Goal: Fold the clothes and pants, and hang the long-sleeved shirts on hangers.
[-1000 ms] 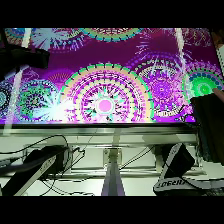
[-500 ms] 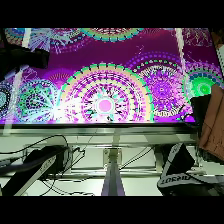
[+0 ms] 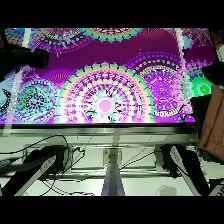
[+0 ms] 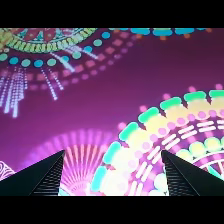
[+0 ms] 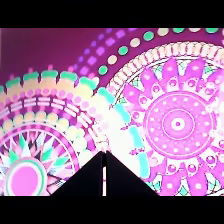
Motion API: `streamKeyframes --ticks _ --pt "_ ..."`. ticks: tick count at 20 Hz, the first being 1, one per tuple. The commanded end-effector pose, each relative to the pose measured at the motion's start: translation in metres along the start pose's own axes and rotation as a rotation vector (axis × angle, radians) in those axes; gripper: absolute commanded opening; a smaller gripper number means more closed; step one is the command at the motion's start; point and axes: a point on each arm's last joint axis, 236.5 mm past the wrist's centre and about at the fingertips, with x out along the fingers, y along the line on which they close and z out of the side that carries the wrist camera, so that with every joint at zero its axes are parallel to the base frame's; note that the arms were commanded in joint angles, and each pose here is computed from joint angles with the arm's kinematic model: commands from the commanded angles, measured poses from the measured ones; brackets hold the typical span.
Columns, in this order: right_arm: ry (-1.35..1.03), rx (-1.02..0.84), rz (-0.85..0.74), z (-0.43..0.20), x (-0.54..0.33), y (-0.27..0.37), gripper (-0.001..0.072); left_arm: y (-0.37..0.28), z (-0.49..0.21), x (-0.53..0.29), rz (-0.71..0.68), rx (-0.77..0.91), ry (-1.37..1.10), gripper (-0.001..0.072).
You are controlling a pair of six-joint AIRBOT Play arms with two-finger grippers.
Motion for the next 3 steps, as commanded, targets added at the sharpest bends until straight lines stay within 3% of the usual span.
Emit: streamKeyframes --ticks 1,3 --pt "0.011 -0.243 -0.121 0.001 0.041 0.021 0.0018 0.000 0.001 0.000 0.001 0.000 -0.002 0.0690" --pt "0.009 -0.287 -0.145 0.003 0.052 0.023 0.0018 0.000 0.001 0.000 0.001 0.000 -0.002 0.0690"
